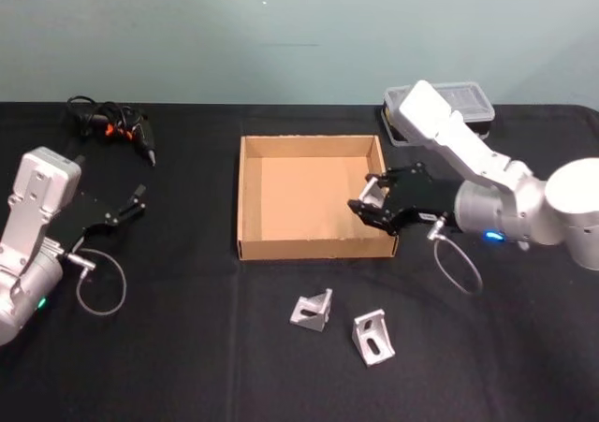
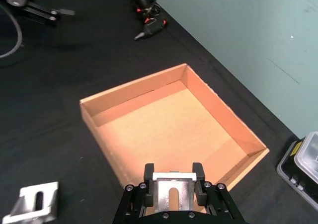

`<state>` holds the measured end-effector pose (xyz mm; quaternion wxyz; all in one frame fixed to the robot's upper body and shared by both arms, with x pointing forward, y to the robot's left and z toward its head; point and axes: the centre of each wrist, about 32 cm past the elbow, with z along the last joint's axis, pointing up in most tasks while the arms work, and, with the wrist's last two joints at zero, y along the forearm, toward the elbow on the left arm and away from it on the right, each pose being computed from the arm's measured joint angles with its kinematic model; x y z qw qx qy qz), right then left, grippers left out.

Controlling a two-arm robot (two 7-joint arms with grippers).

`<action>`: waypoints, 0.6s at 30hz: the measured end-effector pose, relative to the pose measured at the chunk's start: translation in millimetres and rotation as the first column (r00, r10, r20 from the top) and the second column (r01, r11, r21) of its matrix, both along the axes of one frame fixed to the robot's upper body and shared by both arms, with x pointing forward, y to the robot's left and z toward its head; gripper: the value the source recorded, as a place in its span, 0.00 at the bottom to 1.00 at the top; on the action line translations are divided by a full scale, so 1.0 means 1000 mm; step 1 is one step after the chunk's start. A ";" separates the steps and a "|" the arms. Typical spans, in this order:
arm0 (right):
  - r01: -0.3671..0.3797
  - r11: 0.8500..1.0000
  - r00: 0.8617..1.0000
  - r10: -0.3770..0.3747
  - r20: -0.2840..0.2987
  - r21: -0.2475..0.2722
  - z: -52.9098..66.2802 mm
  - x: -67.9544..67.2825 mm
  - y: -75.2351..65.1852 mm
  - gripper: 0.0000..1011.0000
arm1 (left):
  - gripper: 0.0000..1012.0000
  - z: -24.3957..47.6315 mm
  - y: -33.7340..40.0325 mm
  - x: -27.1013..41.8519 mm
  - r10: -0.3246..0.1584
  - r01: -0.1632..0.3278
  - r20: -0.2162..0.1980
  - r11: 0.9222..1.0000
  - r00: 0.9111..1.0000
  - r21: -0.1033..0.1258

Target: Use one hand to pick up the angle iron from the table and place it into the box.

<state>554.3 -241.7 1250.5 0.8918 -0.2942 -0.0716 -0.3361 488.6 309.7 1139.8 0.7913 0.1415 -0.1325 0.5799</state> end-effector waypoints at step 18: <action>0.013 0.999 0.999 -0.016 -0.049 -0.048 -0.022 0.039 0.022 0.45 | 0.99 0.0000 0.0000 0.0000 0.000 0.000 0.000 1.000 1.000 0.000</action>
